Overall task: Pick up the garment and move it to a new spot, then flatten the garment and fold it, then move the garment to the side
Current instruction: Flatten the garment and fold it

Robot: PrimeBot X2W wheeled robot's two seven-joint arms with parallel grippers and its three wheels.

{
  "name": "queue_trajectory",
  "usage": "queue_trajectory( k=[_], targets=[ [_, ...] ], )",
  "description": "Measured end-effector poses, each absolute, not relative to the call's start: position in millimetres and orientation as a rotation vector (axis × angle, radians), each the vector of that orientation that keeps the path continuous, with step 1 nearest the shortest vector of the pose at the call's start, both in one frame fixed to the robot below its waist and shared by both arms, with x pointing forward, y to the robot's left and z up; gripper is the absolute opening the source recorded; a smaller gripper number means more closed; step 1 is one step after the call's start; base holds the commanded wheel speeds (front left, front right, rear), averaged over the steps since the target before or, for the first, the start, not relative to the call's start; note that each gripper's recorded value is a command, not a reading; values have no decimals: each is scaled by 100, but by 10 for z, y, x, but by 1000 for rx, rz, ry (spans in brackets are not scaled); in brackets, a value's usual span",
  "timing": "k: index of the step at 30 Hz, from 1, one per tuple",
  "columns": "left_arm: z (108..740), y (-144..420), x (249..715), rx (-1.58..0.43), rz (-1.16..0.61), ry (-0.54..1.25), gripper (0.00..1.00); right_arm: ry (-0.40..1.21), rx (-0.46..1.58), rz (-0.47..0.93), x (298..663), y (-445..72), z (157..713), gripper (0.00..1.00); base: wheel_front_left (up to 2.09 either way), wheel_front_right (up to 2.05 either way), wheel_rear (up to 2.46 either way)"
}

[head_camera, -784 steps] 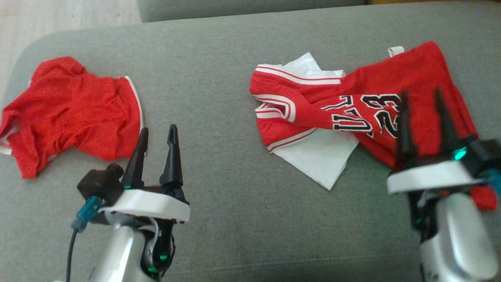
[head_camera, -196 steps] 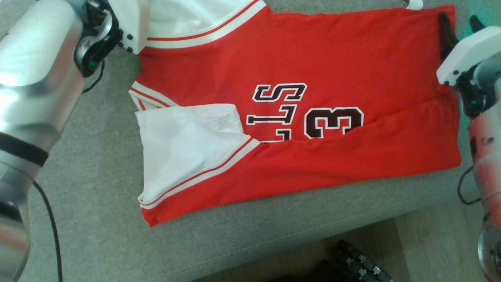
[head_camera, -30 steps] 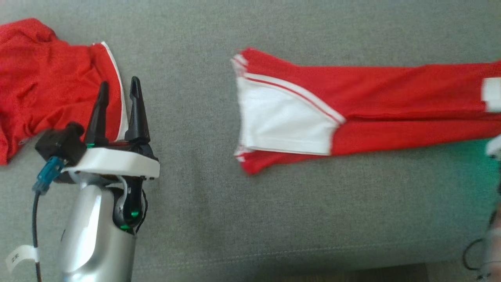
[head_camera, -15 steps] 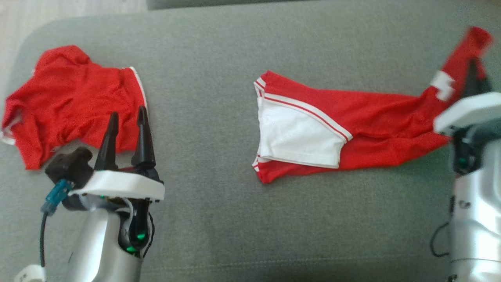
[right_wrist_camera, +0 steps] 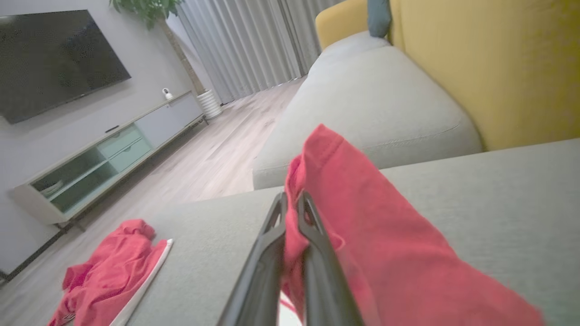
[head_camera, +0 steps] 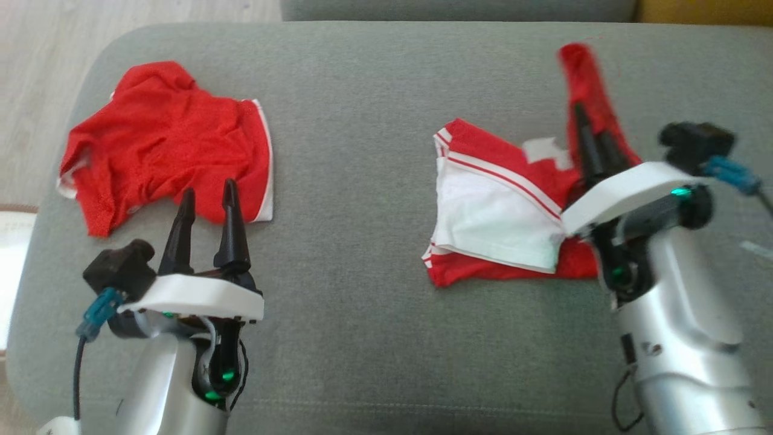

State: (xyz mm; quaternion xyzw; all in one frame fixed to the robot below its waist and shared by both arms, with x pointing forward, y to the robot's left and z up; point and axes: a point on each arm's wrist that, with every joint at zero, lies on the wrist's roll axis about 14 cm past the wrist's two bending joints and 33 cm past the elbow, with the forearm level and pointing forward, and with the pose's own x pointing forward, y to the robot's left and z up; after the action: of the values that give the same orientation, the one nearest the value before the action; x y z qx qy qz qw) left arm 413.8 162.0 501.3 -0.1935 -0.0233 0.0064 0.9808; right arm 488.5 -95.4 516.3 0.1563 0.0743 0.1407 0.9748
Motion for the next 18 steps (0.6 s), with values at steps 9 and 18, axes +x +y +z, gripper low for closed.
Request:
queue_trajectory(
  k=[9, 18],
  targets=[
    [4977, 1733, 4061, -382, 47, -39, 100, 262, 354, 452, 4686, -277, 4776, 0, 0, 0, 0],
    [4934, 1789, 4028, -377, 65, -28, 100, 393, 320, 526, 4421, -2, 4312, 100, 0, 0, 0]
  ],
)
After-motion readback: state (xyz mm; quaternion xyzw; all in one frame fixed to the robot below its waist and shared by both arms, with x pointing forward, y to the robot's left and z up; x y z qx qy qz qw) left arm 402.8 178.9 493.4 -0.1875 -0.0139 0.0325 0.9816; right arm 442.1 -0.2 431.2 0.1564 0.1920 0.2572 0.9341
